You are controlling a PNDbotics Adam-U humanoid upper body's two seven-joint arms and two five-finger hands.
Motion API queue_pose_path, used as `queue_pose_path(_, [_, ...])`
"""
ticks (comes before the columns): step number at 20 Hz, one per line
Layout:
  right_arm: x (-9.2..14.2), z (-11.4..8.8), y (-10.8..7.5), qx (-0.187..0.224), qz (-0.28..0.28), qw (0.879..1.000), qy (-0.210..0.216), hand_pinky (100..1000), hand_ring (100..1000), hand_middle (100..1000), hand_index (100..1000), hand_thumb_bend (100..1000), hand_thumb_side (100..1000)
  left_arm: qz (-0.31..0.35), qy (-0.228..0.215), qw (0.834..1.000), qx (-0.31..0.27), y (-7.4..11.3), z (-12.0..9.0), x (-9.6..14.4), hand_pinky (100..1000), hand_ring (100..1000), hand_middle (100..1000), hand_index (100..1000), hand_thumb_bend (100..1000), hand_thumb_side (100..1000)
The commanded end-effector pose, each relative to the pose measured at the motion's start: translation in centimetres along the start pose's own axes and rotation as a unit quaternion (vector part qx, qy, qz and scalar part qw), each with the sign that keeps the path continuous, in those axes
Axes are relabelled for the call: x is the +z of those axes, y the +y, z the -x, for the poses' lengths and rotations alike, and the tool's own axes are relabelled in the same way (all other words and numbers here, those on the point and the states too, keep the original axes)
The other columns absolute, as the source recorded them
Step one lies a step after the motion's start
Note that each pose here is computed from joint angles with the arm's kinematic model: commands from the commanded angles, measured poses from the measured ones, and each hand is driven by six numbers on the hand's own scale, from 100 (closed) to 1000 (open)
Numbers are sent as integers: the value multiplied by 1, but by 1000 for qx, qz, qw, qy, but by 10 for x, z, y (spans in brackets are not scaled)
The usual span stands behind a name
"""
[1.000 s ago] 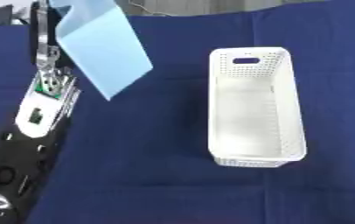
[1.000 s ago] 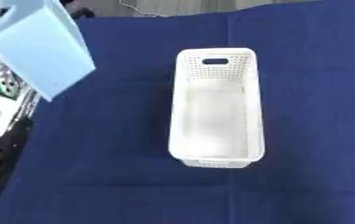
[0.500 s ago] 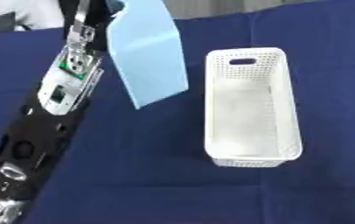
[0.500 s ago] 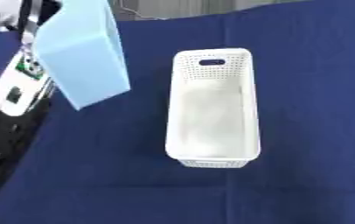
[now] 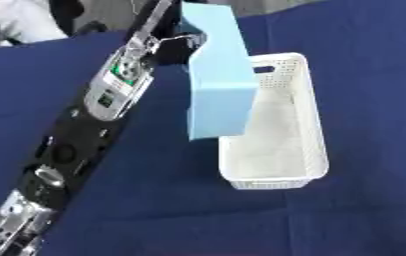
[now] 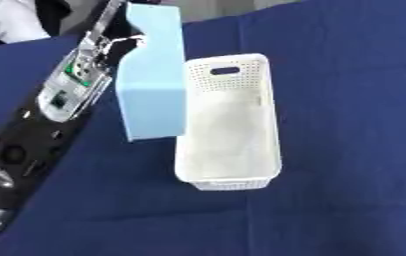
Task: Pick up objects on the table and place them in the box.
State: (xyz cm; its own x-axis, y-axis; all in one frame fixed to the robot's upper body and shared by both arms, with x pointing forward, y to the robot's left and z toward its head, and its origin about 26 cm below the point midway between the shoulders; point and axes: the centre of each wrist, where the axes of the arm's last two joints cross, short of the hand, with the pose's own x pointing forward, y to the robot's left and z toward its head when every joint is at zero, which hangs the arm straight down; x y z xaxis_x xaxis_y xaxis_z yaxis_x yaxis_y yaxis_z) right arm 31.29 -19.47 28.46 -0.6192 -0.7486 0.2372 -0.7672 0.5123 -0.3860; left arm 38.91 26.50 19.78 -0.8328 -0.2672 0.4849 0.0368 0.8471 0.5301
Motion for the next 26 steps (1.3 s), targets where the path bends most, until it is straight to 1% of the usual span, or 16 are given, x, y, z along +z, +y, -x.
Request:
queue_pose_path(1, [-7,-1,1,-4,-8,1000,-9,316,455,459,631,100,580,19,-10,1000,-18,1,1,-9,100,100,100,318,100,342])
queue_pose_path(8, [-9,0,1,-7,-7,1000,-7,308,454,457,628,100,584,56,15,997,-54,-2,17,-4,100,100,100,360,100,268])
queue_pose_path(10, [-9,0,1,-9,-5,1000,-6,306,454,457,628,100,589,65,22,996,-63,-1,21,-1,100,100,143,390,100,246])
queue_pose_path(12, [-8,0,1,-10,-4,1000,-4,305,453,456,627,100,587,79,23,994,-72,0,23,1,100,248,273,486,363,348])
queue_pose_path(13, [-8,0,1,-11,-3,1000,-3,304,453,455,626,100,588,90,23,993,-77,0,24,3,100,325,339,534,445,377])
queue_pose_path(14, [-8,0,1,-11,-1,1000,-3,303,452,455,625,100,588,97,22,992,-80,0,25,3,100,343,354,543,462,383])
queue_pose_path(15, [-7,0,1,-12,1,1000,-2,302,451,454,624,100,589,106,20,991,-83,0,25,4,162,467,463,635,612,444])
queue_pose_path(16, [-7,0,1,-13,2,1000,-1,301,451,453,624,100,592,114,18,990,-86,0,25,4,243,522,516,683,717,477])
queue_pose_path(17, [-7,0,1,-13,4,1000,-1,301,450,453,623,100,593,125,14,988,-89,0,25,5,308,571,562,722,795,516])
queue_pose_path(19, [-7,0,1,-15,7,1000,0,299,449,452,622,100,594,140,7,986,-92,1,26,5,366,611,609,761,907,539])
queue_pose_path(20, [-7,0,1,-15,8,1000,0,299,449,452,622,100,594,144,4,985,-92,1,26,5,362,609,607,759,898,539])
queue_pose_path(21, [-7,0,1,-15,9,1000,0,298,448,451,621,100,595,147,2,985,-92,2,26,5,384,621,618,770,963,527])
queue_pose_path(23, [-6,0,1,-16,10,1000,1,297,447,451,621,100,595,151,-1,984,-92,3,26,5,386,621,619,771,961,520])
queue_pose_path(24, [-6,0,1,-16,10,1000,1,297,447,450,620,100,595,152,-1,984,-92,3,26,5,380,615,615,767,931,518])
queue_pose_path(25, [-6,0,1,-16,11,1000,1,296,446,450,620,100,595,143,-5,986,-90,5,25,5,347,591,597,744,775,549])
queue_pose_path(26, [-6,0,1,-15,11,1000,2,296,446,450,620,100,595,121,-14,989,-87,8,22,4,347,591,597,744,775,549])
